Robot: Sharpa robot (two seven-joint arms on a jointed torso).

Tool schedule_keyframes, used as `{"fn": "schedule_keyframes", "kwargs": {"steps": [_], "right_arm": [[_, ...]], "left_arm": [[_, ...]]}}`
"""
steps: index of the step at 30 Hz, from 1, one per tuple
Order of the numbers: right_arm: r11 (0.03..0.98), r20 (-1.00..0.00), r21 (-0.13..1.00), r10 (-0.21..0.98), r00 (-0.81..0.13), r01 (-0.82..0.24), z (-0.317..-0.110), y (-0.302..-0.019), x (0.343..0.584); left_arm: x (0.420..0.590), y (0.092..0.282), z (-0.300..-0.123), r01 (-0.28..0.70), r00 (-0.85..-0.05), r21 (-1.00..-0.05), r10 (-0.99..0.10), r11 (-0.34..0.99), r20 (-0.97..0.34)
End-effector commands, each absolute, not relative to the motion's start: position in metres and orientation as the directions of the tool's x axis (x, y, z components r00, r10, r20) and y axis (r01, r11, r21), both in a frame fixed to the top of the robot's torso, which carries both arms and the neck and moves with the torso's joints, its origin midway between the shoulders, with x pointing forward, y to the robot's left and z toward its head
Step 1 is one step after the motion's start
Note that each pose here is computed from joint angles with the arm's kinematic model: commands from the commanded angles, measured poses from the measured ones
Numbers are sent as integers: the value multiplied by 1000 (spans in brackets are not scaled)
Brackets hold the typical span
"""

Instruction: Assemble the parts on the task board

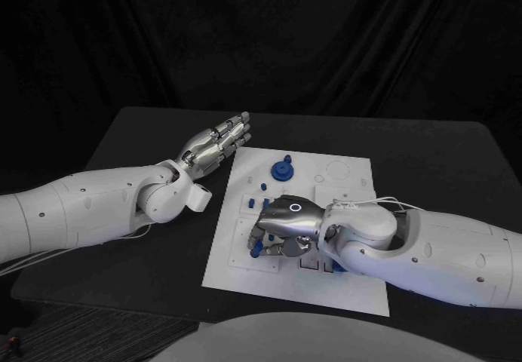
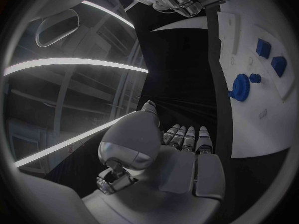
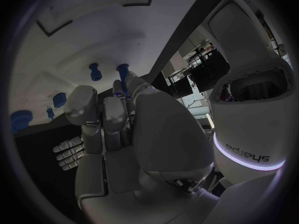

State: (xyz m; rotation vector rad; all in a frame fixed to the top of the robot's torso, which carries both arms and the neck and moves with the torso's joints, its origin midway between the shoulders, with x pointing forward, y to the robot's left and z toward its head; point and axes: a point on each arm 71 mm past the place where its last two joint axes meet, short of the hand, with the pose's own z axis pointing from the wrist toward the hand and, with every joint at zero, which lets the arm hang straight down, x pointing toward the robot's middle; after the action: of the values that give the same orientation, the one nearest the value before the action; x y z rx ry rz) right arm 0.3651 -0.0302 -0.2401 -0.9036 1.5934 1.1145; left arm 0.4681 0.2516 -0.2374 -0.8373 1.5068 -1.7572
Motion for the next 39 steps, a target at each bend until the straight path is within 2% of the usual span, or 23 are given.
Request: {"fn": "schedule_keyframes", "kwargs": {"steps": [1,15,29,36,39], "right_arm": [[323,-961,222,-85,-262,-920,-243,-30,364],[305,-961,222,-92,-260,-926,-244,-26,363],[266,-959,267,-27,-283,-926,-241,-31,366],[252,-965,263,77,-252,-931,-226,-45,370],[260,-961,267,147,-235,-928,-208,-60,375]], "left_arm": [[467,251,-230,152,-583,-971,-810,-185,63],[467,249,-232,144,-591,-972,-804,-187,68],[467,249,-233,137,-590,-974,-804,-183,68],[467,250,-233,136,-589,-974,-805,-182,68],[466,252,-233,138,-587,-974,-807,-181,68]]}}
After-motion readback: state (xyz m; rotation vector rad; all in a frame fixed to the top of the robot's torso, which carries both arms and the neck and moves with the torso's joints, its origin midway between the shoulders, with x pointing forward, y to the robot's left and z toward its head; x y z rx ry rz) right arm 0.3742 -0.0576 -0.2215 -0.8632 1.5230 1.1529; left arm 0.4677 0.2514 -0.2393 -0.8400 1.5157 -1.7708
